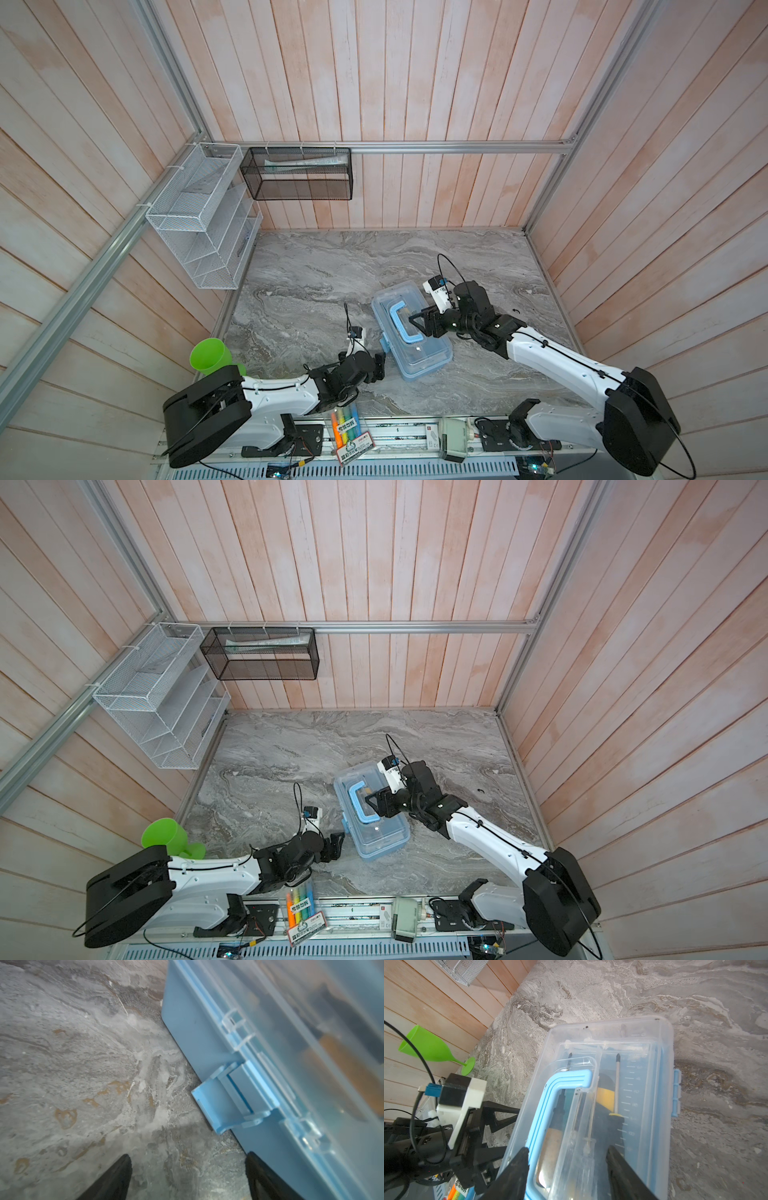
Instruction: Pack the tool kit
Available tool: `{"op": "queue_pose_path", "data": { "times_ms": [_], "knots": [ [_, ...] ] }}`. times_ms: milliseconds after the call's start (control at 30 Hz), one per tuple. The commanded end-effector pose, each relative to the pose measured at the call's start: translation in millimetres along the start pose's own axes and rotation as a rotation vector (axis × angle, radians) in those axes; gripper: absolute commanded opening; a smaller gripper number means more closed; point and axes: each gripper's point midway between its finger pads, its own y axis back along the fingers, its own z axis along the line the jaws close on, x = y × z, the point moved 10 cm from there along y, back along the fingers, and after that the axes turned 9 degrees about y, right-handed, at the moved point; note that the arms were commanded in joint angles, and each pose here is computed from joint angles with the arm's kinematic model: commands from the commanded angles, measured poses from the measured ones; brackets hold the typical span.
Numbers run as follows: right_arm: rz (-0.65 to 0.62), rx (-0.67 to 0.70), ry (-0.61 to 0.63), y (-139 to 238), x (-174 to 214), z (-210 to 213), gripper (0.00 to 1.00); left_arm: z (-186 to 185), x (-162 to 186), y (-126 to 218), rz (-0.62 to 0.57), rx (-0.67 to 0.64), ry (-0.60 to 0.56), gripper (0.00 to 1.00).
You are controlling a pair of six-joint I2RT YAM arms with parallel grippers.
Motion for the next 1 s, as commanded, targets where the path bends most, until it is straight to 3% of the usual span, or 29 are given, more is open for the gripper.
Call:
{"op": "queue_pose_path", "data": {
  "times_ms": [0, 167, 433, 800, 967],
  "knots": [
    [0.119, 0.039, -0.046, -6, 24, -5, 0.61, -10, 0, -5, -0.033, 0.031, -0.089, 0.88],
    [0.114, 0.042, -0.054, -4, 27, -5, 0.61, -16, 6, -12, -0.032, 0.056, -0.123, 0.88],
    [0.113, 0.036, -0.059, -3, 30, -5, 0.61, -17, -3, -23, -0.126, -0.061, -0.149, 0.91],
    [0.112, 0.027, -0.057, -3, 32, -5, 0.61, -4, -9, -37, -0.161, -0.170, -0.099, 0.91],
    [0.111, 0.031, -0.062, -2, 35, -5, 0.61, -2, -12, -32, -0.176, -0.183, -0.074, 0.86]
  ]
}}
